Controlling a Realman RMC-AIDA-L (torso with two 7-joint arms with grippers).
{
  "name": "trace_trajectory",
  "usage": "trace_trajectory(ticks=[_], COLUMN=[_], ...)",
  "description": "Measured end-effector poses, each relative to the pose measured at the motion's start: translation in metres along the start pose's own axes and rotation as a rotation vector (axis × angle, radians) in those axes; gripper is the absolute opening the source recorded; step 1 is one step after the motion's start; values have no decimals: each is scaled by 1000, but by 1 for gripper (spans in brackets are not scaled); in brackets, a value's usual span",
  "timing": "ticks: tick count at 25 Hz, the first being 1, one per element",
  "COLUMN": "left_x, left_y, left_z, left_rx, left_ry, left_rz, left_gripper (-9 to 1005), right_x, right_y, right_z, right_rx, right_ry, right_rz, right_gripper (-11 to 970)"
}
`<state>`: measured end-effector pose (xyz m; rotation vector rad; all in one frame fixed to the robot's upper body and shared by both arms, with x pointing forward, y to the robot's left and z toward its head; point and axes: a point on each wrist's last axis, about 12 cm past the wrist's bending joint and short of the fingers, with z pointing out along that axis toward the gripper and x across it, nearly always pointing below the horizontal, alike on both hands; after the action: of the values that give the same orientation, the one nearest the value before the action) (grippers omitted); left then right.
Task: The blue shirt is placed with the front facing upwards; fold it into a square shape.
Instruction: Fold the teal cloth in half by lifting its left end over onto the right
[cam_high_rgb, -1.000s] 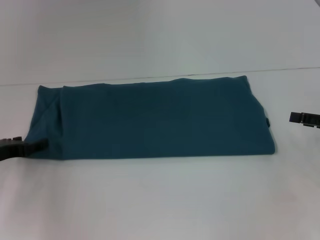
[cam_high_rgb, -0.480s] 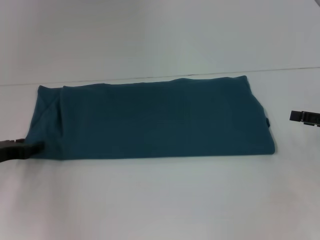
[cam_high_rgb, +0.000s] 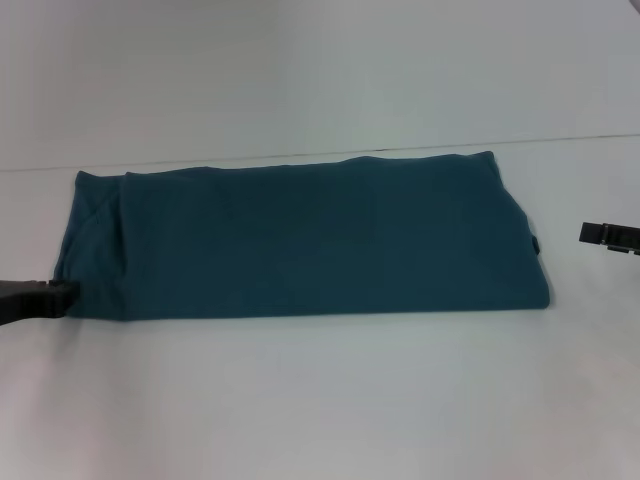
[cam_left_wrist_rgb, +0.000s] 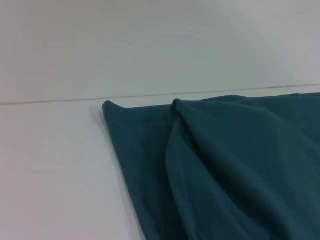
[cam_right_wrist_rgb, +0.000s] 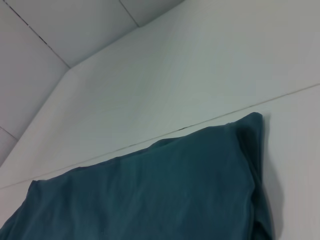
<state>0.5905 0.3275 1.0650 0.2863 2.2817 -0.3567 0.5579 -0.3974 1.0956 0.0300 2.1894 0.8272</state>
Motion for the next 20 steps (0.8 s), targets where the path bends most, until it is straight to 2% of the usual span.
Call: trace_trajectory(ticks=[2,8,16,20], left_x=[0,-1,-3,-4], left_y=[0,0,1,1], left_z=[0,0,-1,-2], left_rx=[0,-1,-2,-1], left_ry=[0,-3,-6,-6], left_rz=[0,2,8,10], left_gripper=[230,19,30,35], right_x=[1,4,14,15], right_y=[0,2,6,7], right_z=[1,5,12,16], right_rx=[1,1,-5,1], right_ry=[4,36,117,120], right_rz=[-1,-9,-8,0], right_gripper=[729,728,727,661])
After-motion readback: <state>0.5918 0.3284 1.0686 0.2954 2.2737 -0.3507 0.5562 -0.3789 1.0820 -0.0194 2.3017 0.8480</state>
